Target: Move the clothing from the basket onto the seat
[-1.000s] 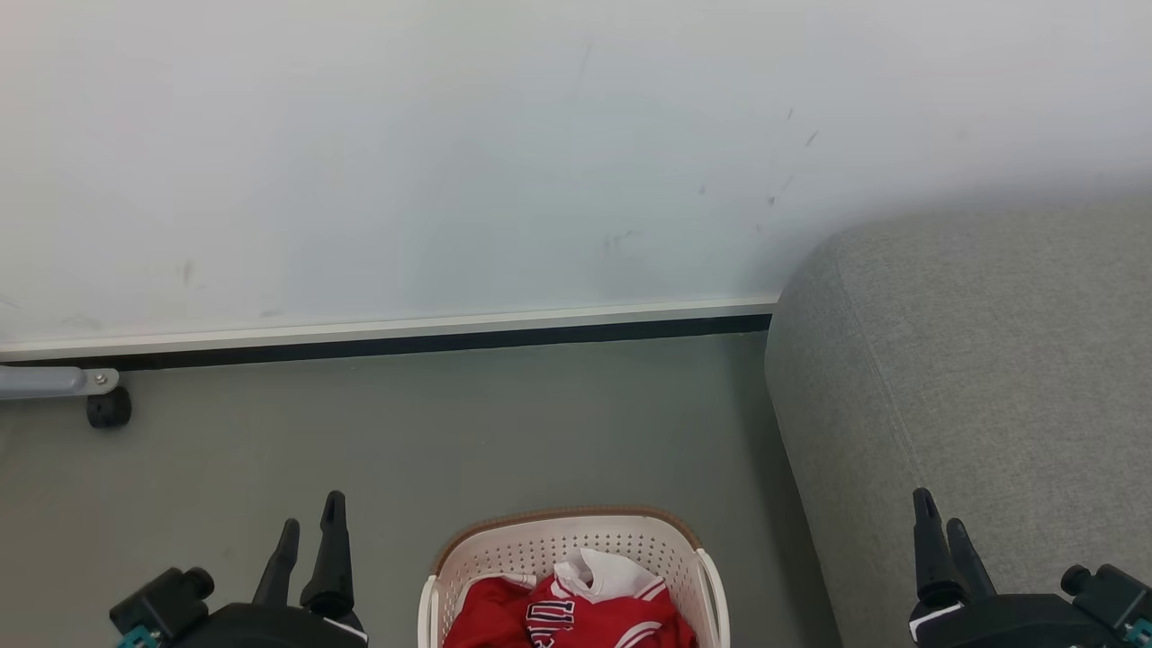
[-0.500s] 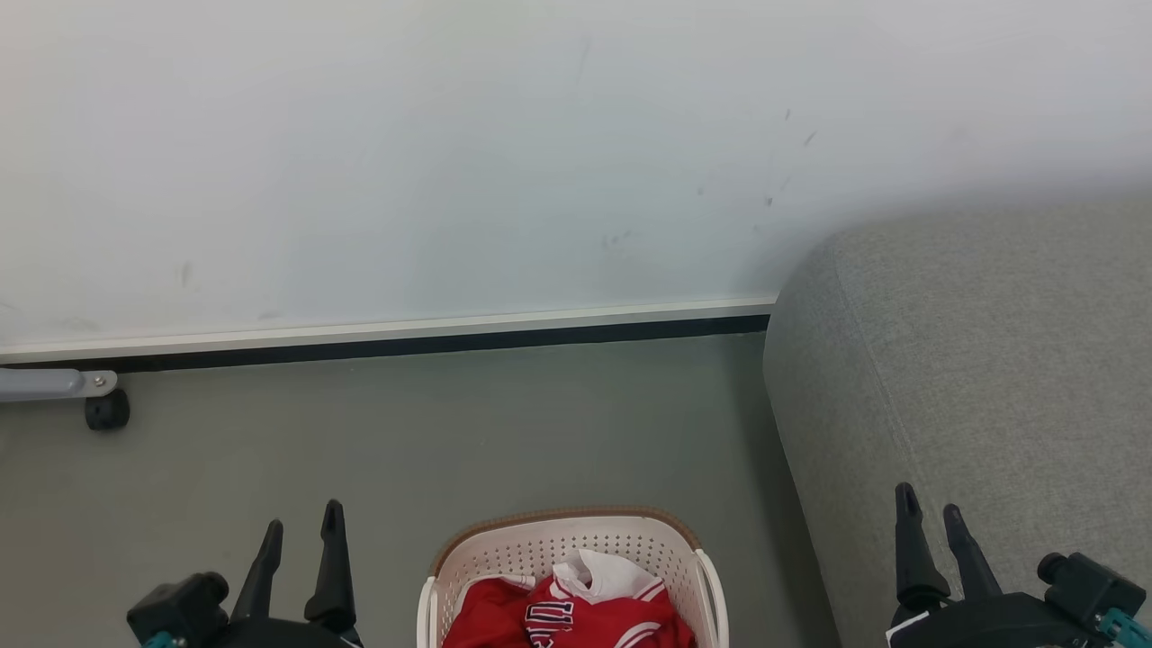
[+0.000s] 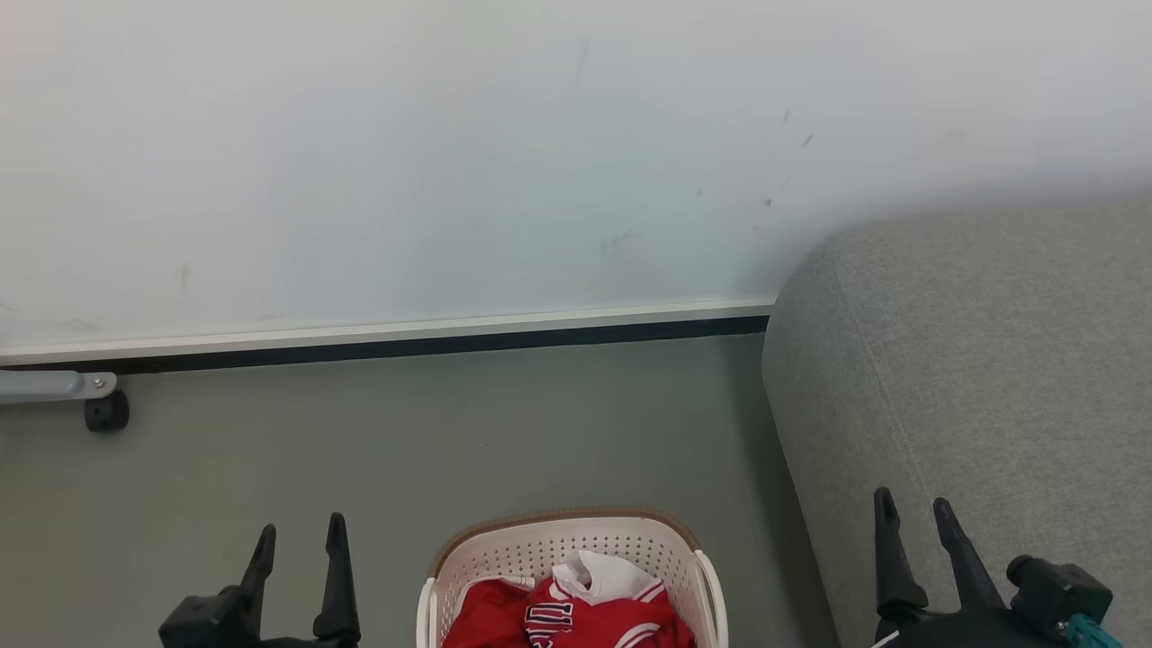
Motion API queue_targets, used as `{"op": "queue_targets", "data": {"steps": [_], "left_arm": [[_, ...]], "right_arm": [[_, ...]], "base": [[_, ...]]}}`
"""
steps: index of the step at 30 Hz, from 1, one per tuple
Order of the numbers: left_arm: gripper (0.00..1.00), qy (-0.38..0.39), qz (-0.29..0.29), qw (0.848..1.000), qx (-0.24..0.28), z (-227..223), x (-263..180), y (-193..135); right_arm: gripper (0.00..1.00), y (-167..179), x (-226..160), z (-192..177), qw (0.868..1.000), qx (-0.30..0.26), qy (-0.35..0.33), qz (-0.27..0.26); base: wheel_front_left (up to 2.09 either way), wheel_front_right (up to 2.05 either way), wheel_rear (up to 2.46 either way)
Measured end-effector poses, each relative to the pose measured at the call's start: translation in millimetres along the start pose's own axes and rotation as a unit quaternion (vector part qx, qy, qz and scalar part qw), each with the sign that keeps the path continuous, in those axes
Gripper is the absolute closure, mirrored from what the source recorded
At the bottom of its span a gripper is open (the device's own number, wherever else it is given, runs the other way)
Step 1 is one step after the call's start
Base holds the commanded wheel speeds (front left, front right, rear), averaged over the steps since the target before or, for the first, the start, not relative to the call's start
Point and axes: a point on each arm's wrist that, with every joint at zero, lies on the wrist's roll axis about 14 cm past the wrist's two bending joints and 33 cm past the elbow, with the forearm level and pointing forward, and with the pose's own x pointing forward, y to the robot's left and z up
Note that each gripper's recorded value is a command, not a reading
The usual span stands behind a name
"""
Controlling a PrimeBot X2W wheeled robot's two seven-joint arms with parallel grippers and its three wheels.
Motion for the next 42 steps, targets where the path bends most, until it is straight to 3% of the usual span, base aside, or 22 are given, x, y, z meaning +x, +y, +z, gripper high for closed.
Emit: {"op": "queue_targets", "data": {"steps": [16,42], "left_arm": [[0.0,-0.027,-0.006,0.994,0.101,2,-6,-3],[0.0,-0.012,0.0,0.995,0.098,-7,-6,2]], "right_arm": [[0.0,14,-5,4,0.993,-0.11,-0.029,0.029],[0.0,9,-5,1,0.993,-0.112,-0.023,0.024]], "base": [[0.0,0.0,0.0],[0.0,0.0,0.0]]}}
